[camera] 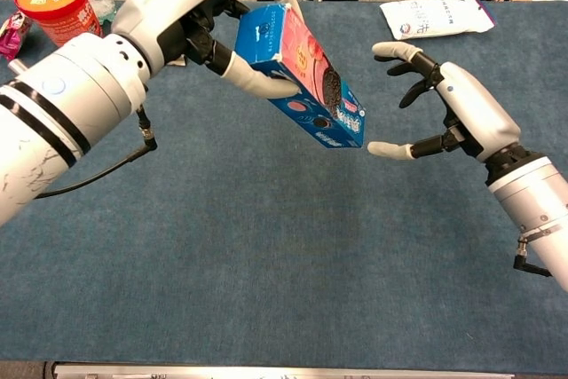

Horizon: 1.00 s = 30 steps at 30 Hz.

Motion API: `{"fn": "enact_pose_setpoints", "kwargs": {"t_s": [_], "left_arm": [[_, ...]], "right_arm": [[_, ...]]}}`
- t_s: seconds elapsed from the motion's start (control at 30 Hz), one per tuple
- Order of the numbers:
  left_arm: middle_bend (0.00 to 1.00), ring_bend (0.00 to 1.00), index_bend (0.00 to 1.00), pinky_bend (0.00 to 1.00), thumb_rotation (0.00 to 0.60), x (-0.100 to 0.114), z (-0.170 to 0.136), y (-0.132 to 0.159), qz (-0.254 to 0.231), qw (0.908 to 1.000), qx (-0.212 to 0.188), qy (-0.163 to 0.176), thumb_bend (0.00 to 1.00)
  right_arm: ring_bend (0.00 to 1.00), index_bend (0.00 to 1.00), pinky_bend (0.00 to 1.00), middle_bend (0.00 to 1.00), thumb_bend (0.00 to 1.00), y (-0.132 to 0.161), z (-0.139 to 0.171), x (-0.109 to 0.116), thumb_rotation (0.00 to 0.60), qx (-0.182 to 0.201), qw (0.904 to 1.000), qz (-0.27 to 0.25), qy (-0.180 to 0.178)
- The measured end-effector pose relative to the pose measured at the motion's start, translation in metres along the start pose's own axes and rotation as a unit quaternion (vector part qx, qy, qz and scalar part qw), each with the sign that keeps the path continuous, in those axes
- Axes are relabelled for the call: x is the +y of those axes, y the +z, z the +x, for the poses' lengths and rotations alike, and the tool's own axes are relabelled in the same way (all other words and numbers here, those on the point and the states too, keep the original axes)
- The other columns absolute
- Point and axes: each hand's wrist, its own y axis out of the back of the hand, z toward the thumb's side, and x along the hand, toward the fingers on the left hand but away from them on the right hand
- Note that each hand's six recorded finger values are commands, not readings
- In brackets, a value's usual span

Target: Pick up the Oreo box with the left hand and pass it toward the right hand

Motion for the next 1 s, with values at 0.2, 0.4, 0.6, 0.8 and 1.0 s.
{"fn": "enact_pose_setpoints", "kwargs": {"t_s": [0.2,0.4,0.6,0.8,1.0], "left_arm": [[0.14,0.09,0.85,0.3,0.6,-0.005,0.002,-0.003,0.0,1.0,0.003,-0.002,0.24],[0.15,0.09,0.85,0.3,0.6,-0.009,0.002,-0.002,-0.006,1.0,0.002,-0.006,0.24],[0.15,0.1,0.85,0.3,0.6,-0.012,0.002,0.002,-0.01,0.9999,-0.007,-0.01,0.24],[0.15,0.1,0.85,0.3,0.6,-0.014,0.001,0.003,-0.017,0.9998,-0.008,-0.012,0.24],[0.16,0.1,0.85,0.31,0.6,-0.015,-0.001,0.004,-0.021,0.9996,-0.011,-0.014,0.24]], "right_arm": [[0.2,0.15,0.4,0.18,0.0,0.009,0.002,-0.011,0.6,0.011,0.9996,-0.02,0.017],[0.19,0.13,0.39,0.17,0.0,0.011,-0.001,-0.019,0.6,0.008,0.9994,-0.031,0.013],[0.19,0.13,0.39,0.17,0.0,0.012,-0.007,-0.032,0.6,0.009,0.9991,-0.042,0.003],[0.21,0.14,0.39,0.22,0.0,0.014,-0.009,-0.042,0.6,0.012,0.9984,-0.054,0.007],[0.35,0.27,0.39,0.35,0.02,0.013,-0.009,-0.045,0.6,0.012,0.9983,-0.057,0.0]]}}
